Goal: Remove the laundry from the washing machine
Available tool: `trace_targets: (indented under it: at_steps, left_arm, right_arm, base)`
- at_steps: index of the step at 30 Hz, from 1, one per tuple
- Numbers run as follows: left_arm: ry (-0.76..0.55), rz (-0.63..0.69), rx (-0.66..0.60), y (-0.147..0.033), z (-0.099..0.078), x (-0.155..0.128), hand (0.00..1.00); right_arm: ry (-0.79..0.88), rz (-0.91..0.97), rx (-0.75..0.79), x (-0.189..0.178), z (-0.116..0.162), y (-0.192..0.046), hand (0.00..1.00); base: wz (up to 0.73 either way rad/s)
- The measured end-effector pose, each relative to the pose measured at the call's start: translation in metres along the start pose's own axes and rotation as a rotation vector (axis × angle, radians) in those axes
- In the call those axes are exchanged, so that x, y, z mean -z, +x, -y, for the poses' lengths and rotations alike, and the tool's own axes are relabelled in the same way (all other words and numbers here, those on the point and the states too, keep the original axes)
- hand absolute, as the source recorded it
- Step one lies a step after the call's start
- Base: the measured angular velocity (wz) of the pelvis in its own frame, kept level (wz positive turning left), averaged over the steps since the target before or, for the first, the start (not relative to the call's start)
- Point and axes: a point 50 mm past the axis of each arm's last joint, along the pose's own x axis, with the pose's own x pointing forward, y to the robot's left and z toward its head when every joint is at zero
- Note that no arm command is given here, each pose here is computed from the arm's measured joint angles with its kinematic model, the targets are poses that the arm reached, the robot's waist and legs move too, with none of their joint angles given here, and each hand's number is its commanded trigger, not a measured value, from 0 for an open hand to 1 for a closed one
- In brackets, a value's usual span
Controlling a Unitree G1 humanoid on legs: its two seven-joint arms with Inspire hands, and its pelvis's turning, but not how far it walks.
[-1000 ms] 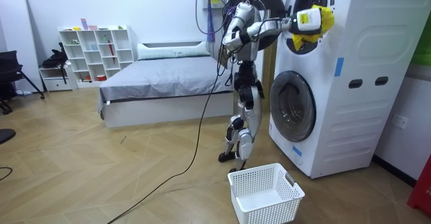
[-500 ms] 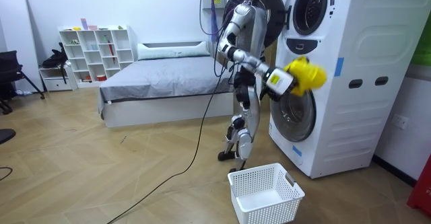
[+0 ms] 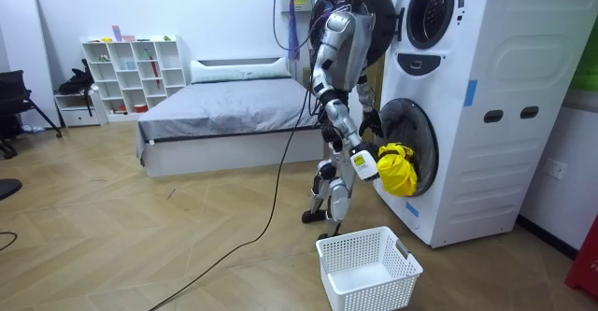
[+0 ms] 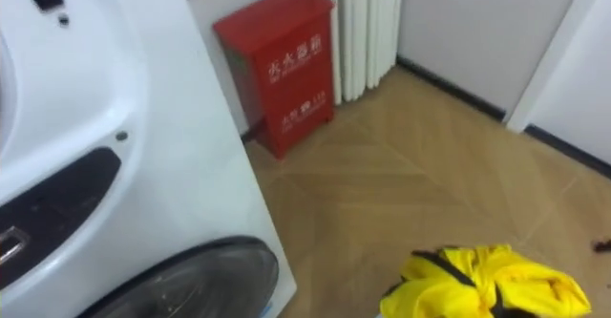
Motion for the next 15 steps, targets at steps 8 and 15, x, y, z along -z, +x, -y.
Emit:
trace_targets:
  at_steps: [8,15]
  left_arm:
    - [-0.015,0.040,0.005,0.002,-0.001,-0.013,0.00]
    - [-0.029,0.054,0.010,0.005,0.003,-0.029,0.00]
  right_arm:
    - [0.014,-0.108,0.030,0.024,-0.004,0.009,1.00]
    - [0.091,-0.162,0.084,0.039,0.000,0.010,0.80]
  base:
    - [0.09]
    - [0.03]
